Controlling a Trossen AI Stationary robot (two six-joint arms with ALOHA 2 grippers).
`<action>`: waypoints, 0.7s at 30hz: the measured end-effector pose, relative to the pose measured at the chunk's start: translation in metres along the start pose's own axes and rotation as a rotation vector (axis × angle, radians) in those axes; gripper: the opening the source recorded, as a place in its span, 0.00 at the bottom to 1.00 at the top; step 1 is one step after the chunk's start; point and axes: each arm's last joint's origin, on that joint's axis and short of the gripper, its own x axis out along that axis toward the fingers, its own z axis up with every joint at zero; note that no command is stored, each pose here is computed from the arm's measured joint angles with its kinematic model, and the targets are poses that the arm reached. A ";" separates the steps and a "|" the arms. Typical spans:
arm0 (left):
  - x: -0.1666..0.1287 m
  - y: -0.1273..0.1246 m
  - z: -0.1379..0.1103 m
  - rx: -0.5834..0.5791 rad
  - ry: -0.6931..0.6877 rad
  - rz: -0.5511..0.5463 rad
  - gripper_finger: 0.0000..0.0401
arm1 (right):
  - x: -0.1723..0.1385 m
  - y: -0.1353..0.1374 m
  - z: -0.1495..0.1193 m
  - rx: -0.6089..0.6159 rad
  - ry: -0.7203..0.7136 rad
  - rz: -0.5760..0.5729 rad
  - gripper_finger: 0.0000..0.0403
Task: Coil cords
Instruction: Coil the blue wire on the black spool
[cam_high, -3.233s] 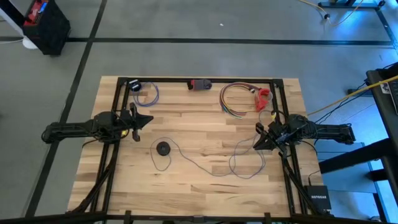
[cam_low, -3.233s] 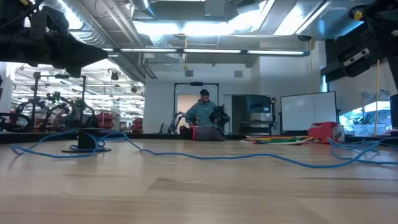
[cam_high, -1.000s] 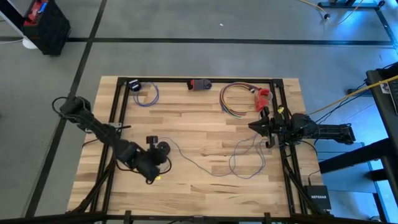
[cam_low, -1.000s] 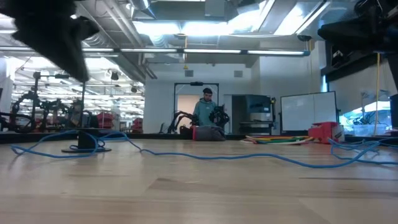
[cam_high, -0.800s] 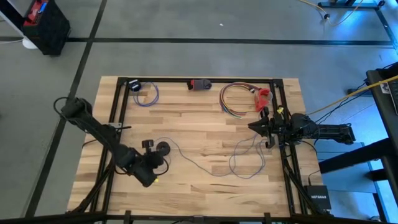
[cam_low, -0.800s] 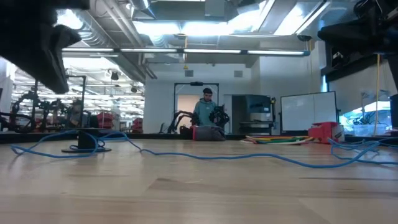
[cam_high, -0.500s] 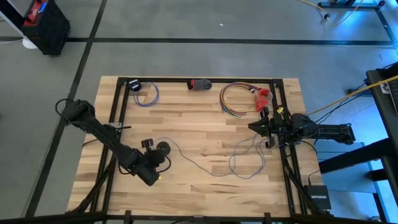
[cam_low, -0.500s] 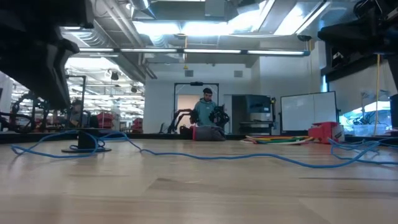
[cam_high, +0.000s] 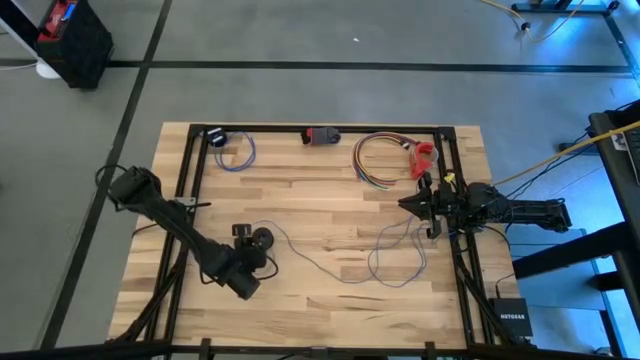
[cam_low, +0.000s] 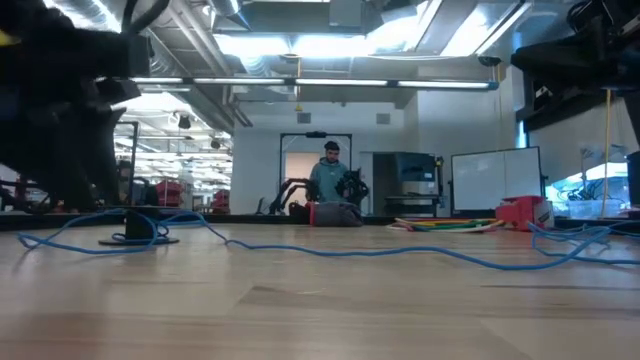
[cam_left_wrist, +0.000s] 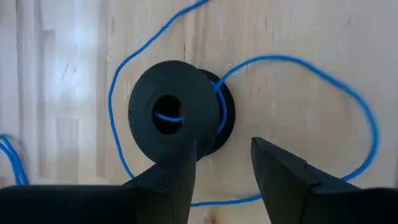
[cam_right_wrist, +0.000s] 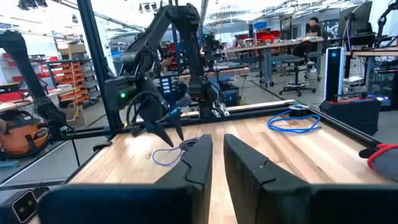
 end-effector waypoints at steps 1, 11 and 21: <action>0.002 -0.001 0.000 0.020 0.005 0.010 0.36 | 0.000 0.000 0.000 0.000 0.000 0.000 0.12; 0.012 -0.005 0.000 0.081 -0.039 0.132 0.32 | 0.000 0.000 0.000 0.000 -0.001 -0.004 0.12; 0.012 -0.004 0.004 0.116 -0.086 0.169 0.29 | 0.000 0.000 0.000 0.000 0.002 -0.006 0.12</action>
